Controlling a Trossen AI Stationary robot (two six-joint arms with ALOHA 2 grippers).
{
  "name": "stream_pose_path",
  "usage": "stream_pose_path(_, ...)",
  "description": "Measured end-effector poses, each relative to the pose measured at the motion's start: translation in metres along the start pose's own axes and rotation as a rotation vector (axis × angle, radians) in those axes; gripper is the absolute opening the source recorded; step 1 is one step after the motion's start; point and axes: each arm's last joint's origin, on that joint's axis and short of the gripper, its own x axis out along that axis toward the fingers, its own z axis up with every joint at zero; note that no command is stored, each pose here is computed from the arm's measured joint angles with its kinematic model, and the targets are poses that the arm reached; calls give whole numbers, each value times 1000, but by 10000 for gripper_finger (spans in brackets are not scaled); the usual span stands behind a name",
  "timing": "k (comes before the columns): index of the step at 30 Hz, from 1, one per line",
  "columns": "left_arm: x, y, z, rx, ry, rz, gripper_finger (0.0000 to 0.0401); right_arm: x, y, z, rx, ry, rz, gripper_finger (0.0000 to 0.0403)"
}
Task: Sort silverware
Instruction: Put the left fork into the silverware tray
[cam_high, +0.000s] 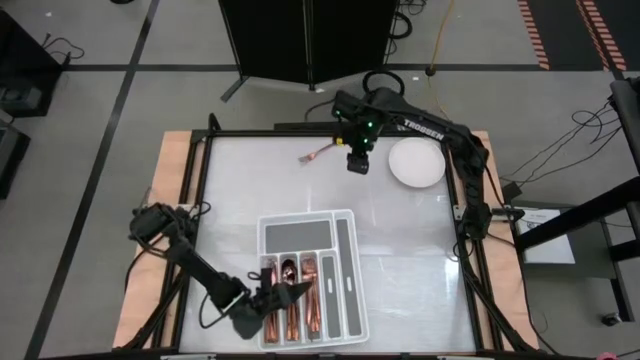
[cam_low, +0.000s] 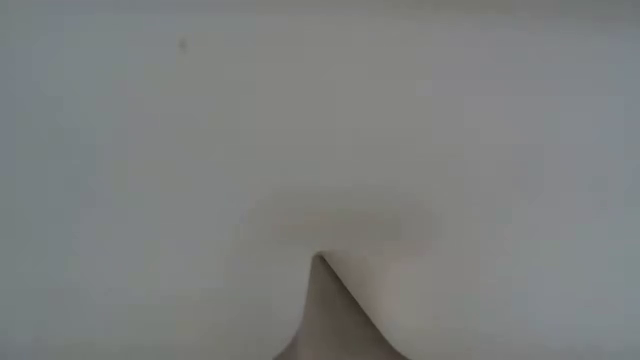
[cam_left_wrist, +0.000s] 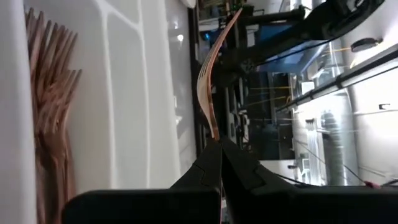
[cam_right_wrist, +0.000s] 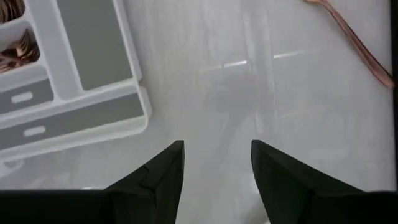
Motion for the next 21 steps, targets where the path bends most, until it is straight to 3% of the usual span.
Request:
stream_pose_path(6, -5, -16, -17, 80, 0, 21, 0, 19, 9, -5, -23, -7, 3, 178)
stream_pose_path(12, -4, -22, -23, 135, 20, 142, 0, 24, 19, -21, -10, 15, 13, 178)
stream_pose_path(21, 10, 1, -28, 0, 20, 262, 0, 8, 35, -55, -19, -43, 2, 178)
